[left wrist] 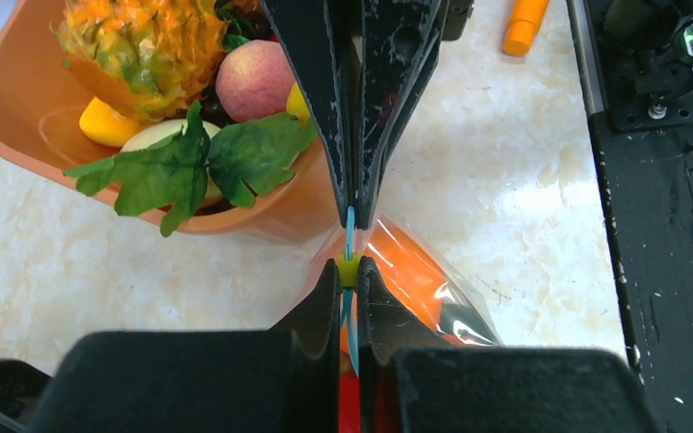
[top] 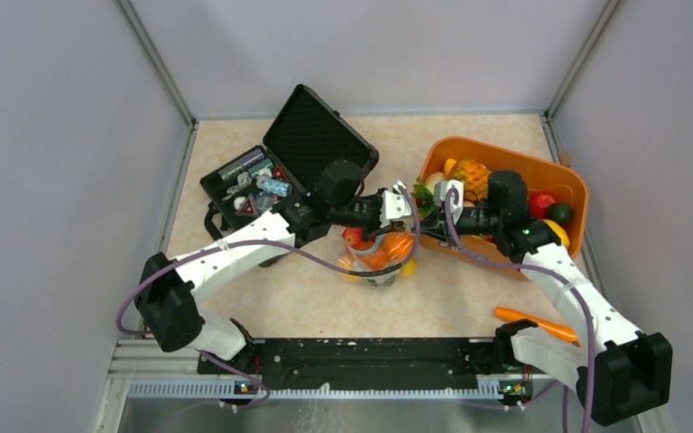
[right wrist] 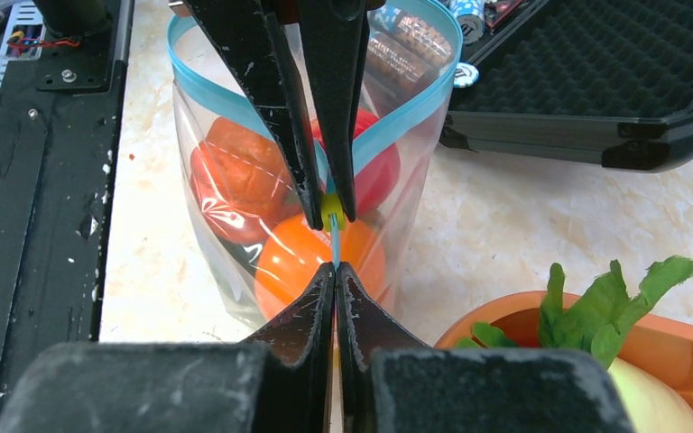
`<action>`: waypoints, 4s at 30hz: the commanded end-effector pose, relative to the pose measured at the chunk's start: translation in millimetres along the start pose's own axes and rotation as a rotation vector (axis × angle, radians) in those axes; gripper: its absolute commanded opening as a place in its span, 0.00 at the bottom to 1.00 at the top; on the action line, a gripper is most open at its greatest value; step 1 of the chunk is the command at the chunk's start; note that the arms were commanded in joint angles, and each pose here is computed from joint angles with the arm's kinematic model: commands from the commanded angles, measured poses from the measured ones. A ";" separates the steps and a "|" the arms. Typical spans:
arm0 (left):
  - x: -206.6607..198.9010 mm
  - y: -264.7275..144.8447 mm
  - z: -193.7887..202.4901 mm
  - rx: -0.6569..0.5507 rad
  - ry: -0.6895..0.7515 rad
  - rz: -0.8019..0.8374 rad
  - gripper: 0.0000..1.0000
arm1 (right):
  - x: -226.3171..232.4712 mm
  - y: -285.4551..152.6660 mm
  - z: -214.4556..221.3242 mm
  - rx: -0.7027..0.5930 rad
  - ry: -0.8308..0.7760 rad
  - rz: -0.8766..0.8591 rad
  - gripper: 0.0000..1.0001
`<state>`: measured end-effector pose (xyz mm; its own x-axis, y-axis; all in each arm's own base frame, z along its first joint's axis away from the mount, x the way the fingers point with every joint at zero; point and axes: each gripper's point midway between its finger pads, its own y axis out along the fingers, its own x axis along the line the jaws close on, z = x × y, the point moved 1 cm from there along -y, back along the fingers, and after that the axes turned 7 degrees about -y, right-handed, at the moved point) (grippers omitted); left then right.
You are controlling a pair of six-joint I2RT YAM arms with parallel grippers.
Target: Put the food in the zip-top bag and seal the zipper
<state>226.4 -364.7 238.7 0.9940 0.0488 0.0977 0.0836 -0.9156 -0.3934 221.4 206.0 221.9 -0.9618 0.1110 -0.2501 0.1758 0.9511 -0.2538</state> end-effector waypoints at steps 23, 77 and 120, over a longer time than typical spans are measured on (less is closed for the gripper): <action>-7.0 -15.6 -48.1 -0.136 -0.013 0.043 0.00 | -5.9 19.1 -18.1 -0.057 -0.045 -0.009 0.43; -3.0 -37.6 -35.2 -0.091 -0.025 0.020 0.00 | -1.1 24.7 -28.1 -0.070 -0.088 -0.008 0.66; 6.7 -56.6 14.3 0.041 -0.077 -0.083 0.00 | -1.0 37.8 -33.0 -0.045 -0.086 -0.039 0.01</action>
<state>230.1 -309.9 236.1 0.9871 0.1540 0.0432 0.1566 -0.8755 -0.4572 219.6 245.8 215.5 -0.9687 0.0624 -0.2404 0.1298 0.9525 -0.2756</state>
